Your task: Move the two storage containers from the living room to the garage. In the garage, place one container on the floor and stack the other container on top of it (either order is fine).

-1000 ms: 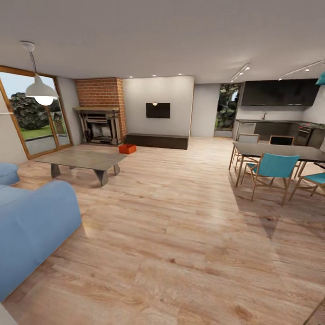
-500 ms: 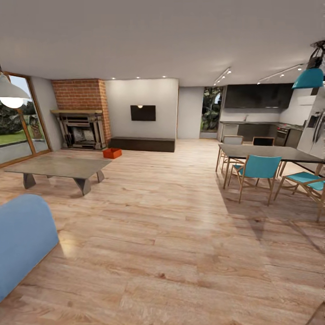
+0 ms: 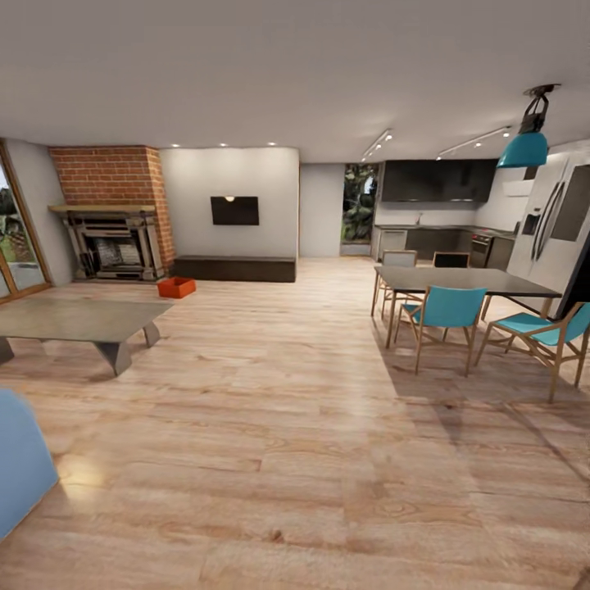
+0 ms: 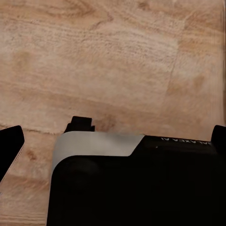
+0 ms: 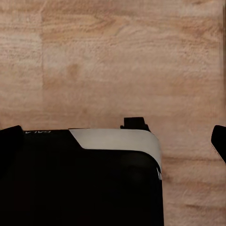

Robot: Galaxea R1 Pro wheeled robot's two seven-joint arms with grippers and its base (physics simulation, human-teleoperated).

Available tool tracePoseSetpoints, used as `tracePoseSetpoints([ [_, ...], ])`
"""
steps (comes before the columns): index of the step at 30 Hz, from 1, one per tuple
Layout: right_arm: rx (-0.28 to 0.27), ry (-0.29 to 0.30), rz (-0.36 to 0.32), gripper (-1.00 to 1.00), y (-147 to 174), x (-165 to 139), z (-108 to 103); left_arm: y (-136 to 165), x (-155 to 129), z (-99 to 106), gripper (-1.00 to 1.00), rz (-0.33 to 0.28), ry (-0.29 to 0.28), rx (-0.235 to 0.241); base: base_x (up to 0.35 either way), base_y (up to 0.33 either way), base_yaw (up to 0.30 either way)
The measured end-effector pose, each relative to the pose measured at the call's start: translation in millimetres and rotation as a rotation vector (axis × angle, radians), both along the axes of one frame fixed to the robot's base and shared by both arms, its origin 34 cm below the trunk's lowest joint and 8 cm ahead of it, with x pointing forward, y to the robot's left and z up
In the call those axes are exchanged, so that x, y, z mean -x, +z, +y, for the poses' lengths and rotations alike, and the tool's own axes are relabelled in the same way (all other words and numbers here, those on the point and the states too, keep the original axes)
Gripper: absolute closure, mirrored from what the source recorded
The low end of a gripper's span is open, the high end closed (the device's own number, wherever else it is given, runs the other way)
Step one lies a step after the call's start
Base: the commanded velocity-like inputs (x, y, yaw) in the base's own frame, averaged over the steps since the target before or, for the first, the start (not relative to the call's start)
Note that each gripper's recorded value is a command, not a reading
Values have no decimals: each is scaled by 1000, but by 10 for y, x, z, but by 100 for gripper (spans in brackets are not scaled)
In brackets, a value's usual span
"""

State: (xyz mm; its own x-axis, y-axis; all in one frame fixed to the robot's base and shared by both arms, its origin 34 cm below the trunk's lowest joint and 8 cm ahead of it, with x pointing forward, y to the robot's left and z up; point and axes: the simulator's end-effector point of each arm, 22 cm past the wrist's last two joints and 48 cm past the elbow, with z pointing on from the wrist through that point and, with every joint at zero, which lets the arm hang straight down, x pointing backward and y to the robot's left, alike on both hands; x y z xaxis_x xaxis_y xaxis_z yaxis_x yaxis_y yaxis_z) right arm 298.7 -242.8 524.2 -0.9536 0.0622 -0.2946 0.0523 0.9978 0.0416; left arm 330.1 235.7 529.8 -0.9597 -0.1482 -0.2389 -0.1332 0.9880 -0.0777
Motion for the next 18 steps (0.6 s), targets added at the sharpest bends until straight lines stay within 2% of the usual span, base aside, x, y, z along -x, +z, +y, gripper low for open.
tracePoseSetpoints([
  [5, 1, 0, -5, -100, 9, -20, -6, 10, -19, 0, -100, -5, 0, 0, 327, 0, -138],
  [18, 0, 0, -5, -100, 9, -21, 1, 13, -24, 1, -100, -7, 1, 0, 327, 0, -6],
])
